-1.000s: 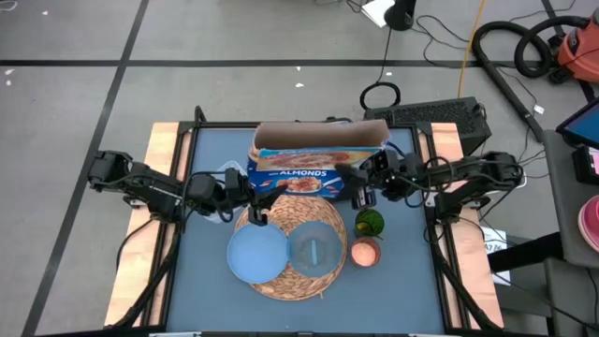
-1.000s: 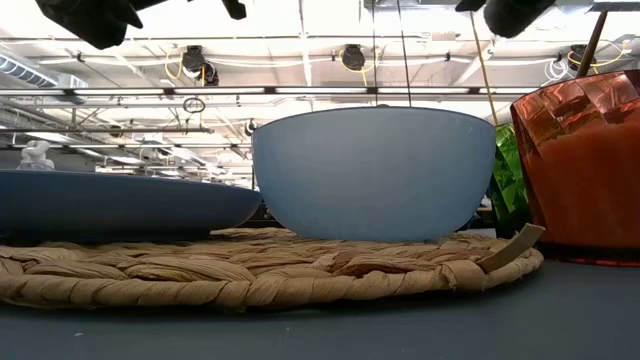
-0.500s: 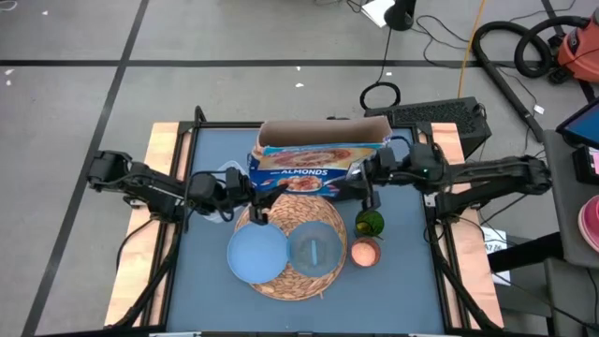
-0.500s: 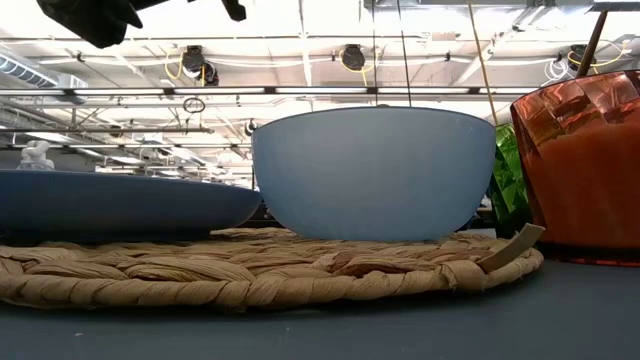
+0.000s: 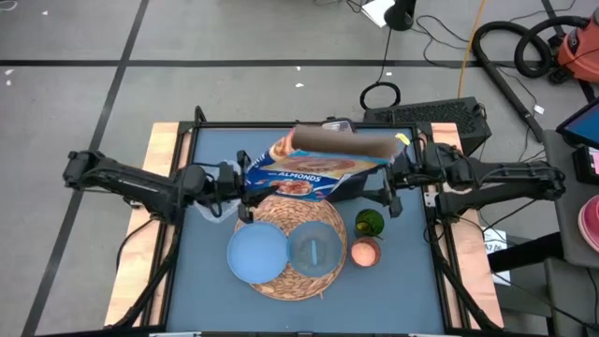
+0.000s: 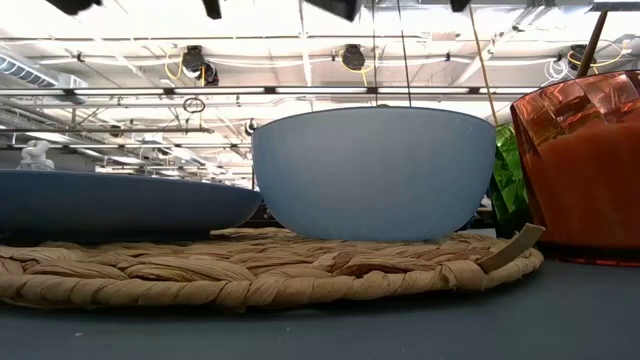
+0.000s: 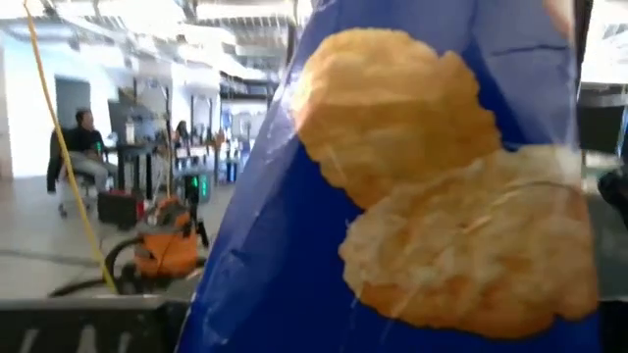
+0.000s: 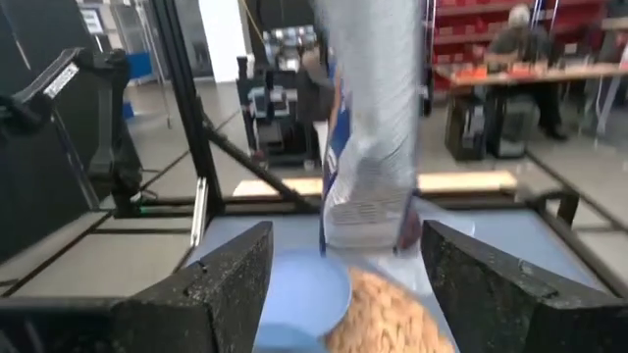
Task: Arrange a breakfast setting
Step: Pour the cereal from the cereal box into the blue bowl on the table mat
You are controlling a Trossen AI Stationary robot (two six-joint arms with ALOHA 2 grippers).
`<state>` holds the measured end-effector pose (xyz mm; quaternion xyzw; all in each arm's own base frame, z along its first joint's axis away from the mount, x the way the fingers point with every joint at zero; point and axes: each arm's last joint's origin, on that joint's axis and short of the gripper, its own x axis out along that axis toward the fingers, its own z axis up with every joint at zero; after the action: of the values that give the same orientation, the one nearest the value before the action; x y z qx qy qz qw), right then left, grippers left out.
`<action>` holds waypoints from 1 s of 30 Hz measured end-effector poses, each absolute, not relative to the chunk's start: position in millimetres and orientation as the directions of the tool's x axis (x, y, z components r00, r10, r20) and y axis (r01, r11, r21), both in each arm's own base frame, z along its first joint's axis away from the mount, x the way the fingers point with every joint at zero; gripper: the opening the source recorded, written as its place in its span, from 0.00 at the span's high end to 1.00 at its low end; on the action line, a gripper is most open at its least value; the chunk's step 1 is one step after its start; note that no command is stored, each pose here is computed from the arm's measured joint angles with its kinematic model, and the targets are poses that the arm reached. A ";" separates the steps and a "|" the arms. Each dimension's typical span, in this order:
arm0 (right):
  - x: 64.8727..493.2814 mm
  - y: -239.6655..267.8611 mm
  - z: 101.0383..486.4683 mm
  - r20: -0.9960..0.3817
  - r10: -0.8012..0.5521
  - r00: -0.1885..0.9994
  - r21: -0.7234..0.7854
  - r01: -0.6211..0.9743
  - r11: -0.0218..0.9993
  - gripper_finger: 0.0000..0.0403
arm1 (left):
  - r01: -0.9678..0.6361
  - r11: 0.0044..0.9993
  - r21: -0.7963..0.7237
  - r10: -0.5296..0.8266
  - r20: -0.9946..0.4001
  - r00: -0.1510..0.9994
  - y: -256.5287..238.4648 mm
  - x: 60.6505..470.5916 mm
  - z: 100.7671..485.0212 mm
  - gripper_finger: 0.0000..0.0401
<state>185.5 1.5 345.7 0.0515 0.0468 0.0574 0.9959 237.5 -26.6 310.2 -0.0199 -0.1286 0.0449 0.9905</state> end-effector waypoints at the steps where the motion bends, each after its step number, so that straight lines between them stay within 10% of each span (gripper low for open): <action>1: 183.5 1.5 344.7 -0.102 0.119 0.988 0.122 -0.106 0.987 0.37 | -0.084 0.995 -0.052 0.093 0.230 0.969 -25.9 232.7 311.6 0.51; 30: 174.0 1.5 324.0 -0.327 0.115 0.938 0.203 -0.050 0.978 0.37 | 0.142 0.944 -0.297 -0.209 -0.208 0.955 -20.7 131.4 303.5 0.51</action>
<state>174.0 1.5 324.0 0.0961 0.1711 0.0421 0.9796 131.4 -20.7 303.5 -0.1407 0.1194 -0.0898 0.9787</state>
